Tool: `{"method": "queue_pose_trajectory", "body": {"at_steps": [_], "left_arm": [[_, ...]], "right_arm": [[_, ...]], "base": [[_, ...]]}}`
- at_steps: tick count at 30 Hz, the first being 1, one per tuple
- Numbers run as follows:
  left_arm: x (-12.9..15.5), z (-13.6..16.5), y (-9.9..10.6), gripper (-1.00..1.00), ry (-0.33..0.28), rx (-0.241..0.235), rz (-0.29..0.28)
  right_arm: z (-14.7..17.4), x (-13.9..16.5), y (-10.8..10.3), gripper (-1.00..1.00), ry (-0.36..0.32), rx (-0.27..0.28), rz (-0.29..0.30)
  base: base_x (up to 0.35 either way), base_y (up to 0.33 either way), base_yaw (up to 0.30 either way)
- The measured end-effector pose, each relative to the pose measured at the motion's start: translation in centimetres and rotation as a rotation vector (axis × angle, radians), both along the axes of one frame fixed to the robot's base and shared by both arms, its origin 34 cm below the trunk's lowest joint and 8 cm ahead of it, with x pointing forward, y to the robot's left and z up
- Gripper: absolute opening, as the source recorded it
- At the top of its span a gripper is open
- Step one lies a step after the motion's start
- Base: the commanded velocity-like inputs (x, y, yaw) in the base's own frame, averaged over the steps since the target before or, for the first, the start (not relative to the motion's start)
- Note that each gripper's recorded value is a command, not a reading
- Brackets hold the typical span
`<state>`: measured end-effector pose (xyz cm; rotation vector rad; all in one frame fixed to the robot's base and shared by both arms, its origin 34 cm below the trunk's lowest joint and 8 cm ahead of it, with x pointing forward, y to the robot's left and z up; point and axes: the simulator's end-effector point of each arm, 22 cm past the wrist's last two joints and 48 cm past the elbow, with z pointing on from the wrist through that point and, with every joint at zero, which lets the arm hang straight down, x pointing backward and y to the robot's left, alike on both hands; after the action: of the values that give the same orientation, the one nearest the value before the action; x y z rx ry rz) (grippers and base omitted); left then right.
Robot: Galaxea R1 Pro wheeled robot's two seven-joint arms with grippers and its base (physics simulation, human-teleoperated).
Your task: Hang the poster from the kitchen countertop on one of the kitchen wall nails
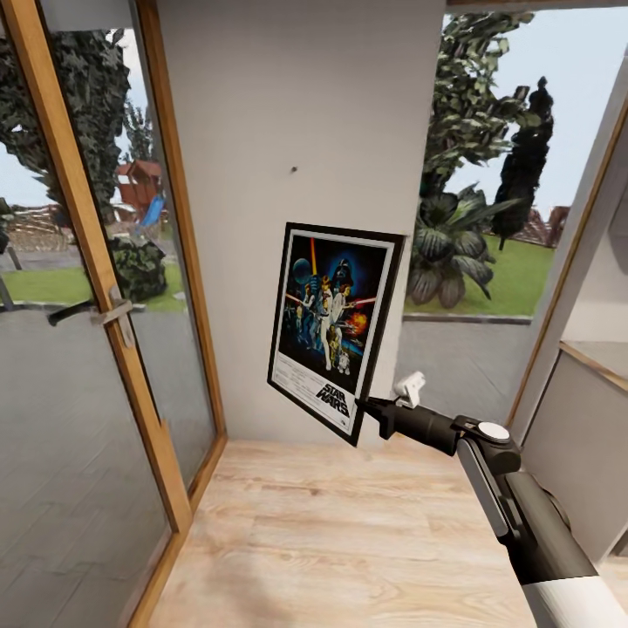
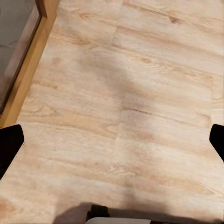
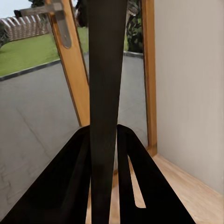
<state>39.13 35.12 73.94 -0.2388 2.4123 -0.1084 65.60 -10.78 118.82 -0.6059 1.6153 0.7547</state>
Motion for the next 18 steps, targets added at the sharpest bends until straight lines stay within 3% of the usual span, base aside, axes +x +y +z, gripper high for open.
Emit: {"method": "queue_pose_trajectory", "body": {"at_steps": [8, 14, 18], "left_arm": [[0.01, 0.0, -0.05, 1.0, 0.0, 0.0, -0.001], [-0.01, -0.02, -0.1, 1.0, 0.001, 0.0, -0.003], [0.01, -0.03, -0.04, 1.0, 0.0, 0.0, -0.001]], "right_arm": [[-0.01, 0.0, -0.01, -1.0, 0.0, -0.001, -0.001], [-0.01, 0.0, 0.0, -1.0, 0.0, -0.002, 0.0], [-0.05, 0.05, -0.01, -1.0, 0.0, -0.001, -0.001]], "base": [[0.299, 0.16, 0.0], [0.323, 0.041, 0.0], [0.137, 0.005, 0.0]]}}
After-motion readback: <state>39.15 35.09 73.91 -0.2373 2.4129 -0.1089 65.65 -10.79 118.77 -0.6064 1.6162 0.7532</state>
